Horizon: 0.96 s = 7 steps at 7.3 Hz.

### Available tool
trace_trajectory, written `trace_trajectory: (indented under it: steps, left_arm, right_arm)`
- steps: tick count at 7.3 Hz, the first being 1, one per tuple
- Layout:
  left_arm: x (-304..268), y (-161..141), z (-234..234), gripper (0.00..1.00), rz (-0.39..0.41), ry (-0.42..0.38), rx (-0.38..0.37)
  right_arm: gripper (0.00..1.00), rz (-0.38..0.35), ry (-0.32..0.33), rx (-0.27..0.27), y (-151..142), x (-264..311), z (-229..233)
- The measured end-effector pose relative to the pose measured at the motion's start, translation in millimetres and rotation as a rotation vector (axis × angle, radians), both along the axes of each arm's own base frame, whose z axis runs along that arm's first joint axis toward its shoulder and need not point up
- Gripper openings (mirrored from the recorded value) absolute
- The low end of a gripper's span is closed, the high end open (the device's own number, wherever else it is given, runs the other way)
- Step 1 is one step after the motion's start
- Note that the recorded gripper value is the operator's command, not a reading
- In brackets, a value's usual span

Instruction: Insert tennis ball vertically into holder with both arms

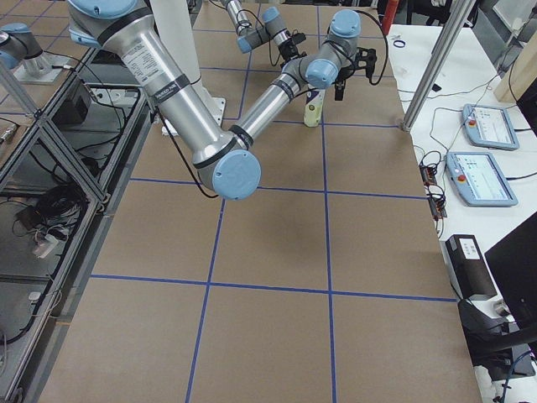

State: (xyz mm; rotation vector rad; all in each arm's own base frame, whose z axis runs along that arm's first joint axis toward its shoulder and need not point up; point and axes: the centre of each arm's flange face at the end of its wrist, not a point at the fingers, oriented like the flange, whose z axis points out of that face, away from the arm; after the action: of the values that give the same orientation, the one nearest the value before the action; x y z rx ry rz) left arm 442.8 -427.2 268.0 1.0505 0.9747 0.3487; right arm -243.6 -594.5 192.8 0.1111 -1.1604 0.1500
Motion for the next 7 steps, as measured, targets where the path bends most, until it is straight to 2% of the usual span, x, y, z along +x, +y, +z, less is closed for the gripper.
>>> trace_trajectory:
  steps: [3,5,6,7]
  left_arm:
    - [-51.1,-63.8,22.9,0.99,-0.128,-0.342,-0.247]
    - [-81.0,-90.8,47.6,0.99,-0.189,-0.446,-0.343]
    - [-111.0,-109.6,72.9,0.99,-0.211,-0.469,-0.408]
    - [-157.7,-129.7,101.0,0.99,-0.194,-0.454,-0.511]
  right_arm:
    - [0.99,-0.072,0.157,0.085,-11.6,68.7,112.3]
    - [0.99,-0.145,0.248,0.129,-8.1,114.8,194.9]
    - [0.99,-0.189,0.286,0.149,-3.2,141.2,240.4]
    - [0.99,-0.220,0.311,0.152,8.4,169.1,283.5]
